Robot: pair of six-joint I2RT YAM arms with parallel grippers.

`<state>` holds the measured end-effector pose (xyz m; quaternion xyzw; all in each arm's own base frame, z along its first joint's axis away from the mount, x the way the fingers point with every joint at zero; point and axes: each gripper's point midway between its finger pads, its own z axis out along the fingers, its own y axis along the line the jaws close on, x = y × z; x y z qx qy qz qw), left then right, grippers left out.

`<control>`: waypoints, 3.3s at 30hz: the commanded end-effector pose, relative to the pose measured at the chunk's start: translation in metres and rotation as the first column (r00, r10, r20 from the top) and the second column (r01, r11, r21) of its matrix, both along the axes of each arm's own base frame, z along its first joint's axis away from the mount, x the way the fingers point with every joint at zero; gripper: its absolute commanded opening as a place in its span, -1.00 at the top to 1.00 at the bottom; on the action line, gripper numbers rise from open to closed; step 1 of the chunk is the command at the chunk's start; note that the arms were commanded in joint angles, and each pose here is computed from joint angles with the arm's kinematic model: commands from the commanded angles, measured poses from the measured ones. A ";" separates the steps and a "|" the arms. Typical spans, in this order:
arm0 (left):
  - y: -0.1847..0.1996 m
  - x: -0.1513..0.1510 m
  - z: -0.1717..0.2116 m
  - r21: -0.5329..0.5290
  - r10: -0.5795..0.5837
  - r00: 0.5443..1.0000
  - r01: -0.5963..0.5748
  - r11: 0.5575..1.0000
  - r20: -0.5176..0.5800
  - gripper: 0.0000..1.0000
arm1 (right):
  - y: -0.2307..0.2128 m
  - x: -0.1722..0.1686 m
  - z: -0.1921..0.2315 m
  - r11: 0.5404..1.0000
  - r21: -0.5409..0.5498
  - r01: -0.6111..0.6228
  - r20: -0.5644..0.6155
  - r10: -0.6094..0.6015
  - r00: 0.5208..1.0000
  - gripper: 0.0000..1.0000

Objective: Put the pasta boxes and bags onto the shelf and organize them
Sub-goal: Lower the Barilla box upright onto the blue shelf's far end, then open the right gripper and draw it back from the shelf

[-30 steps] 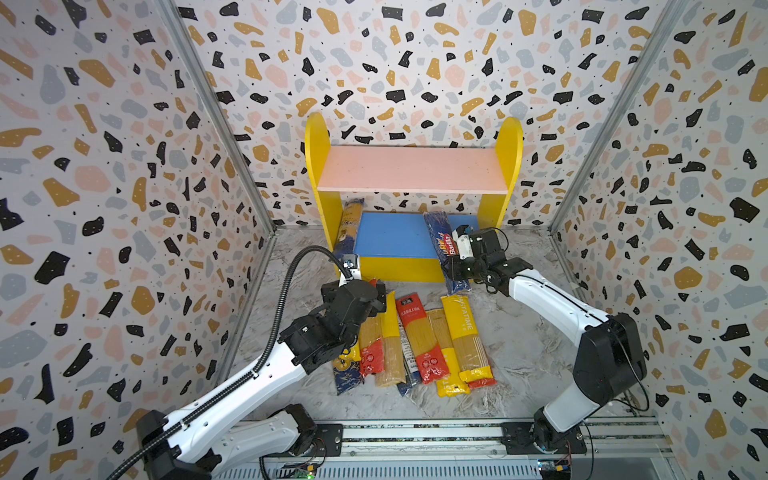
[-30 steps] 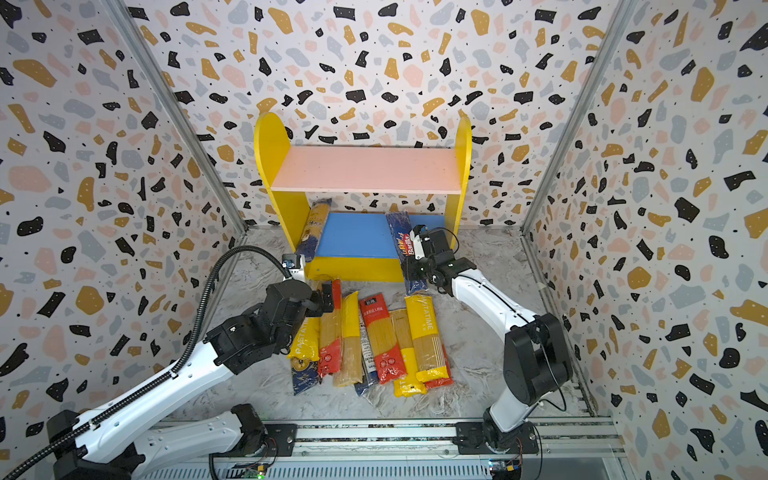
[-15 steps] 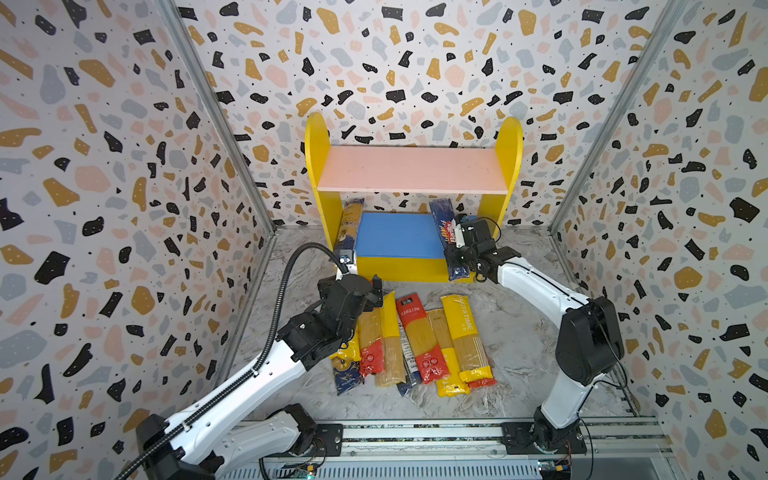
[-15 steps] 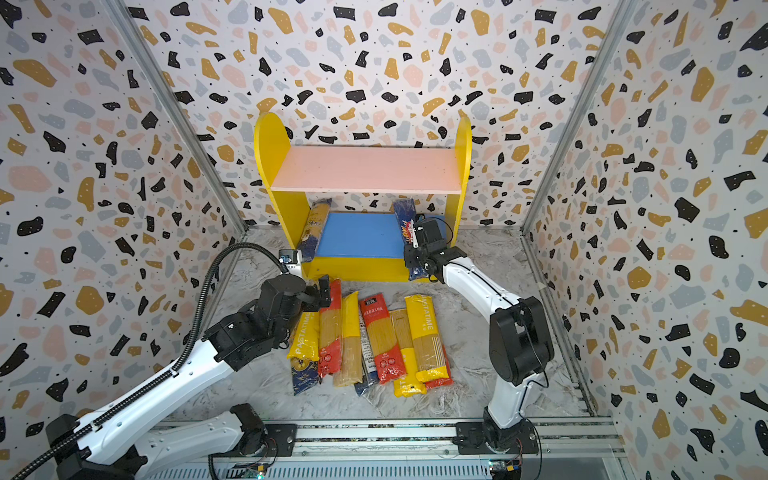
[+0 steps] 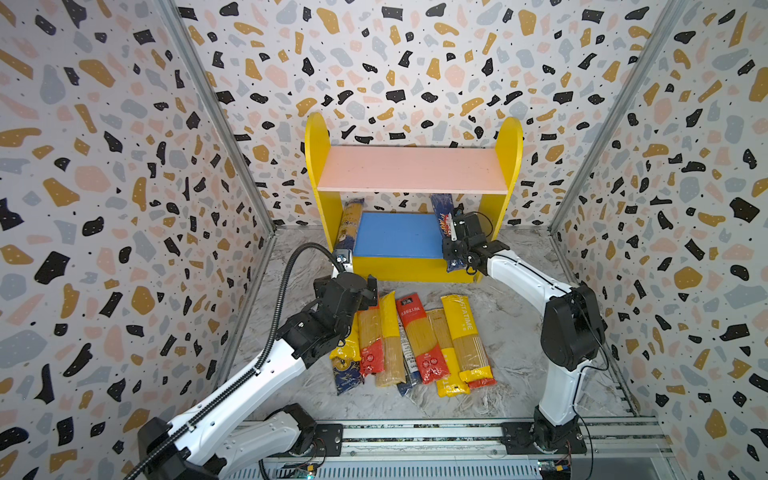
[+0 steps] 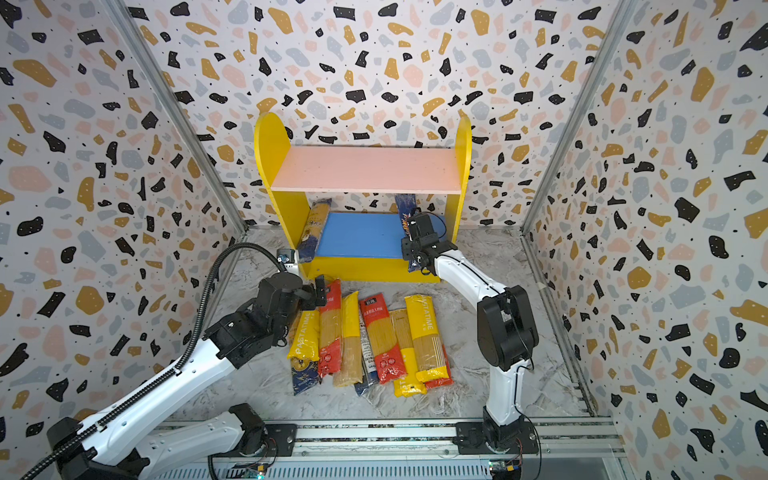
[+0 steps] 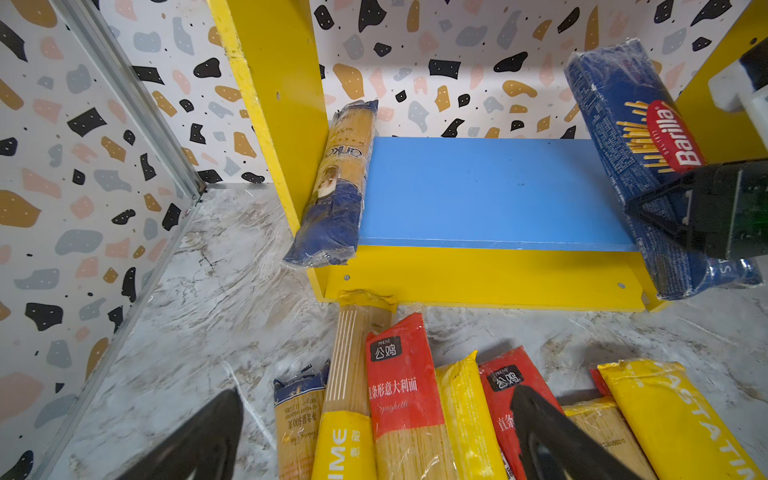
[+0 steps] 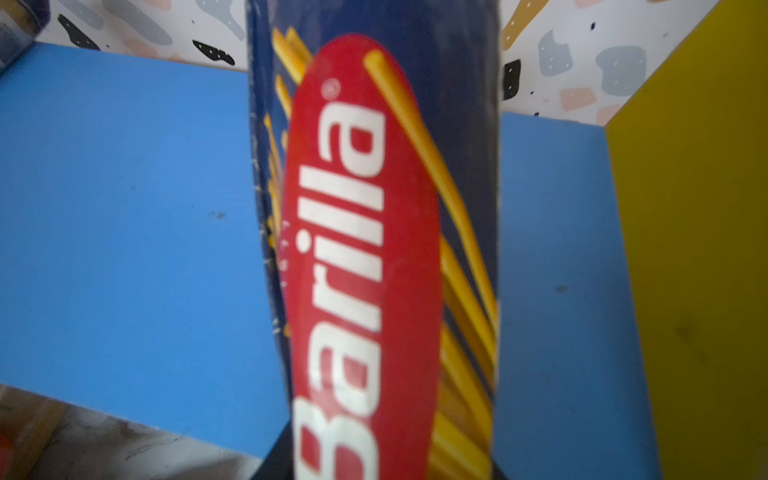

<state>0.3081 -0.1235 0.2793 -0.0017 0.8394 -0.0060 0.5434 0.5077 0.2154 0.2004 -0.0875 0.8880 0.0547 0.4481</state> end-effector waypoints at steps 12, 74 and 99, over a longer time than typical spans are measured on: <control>0.005 -0.005 0.008 -0.024 -0.019 0.999 0.019 1.000 0.026 -0.99 | -0.035 0.033 0.072 0.993 0.039 0.112 0.178 -0.117 0.977 -0.27; 0.023 -0.016 0.013 -0.023 0.029 0.999 -0.028 0.999 0.027 -0.99 | 0.004 0.075 -0.004 0.993 0.008 0.114 0.004 -0.114 0.993 -0.69; 0.022 -0.053 -0.086 -0.222 0.020 0.981 -0.063 0.973 -0.190 -0.91 | 0.069 -0.152 0.043 0.965 0.098 -0.245 0.004 0.245 0.969 -0.75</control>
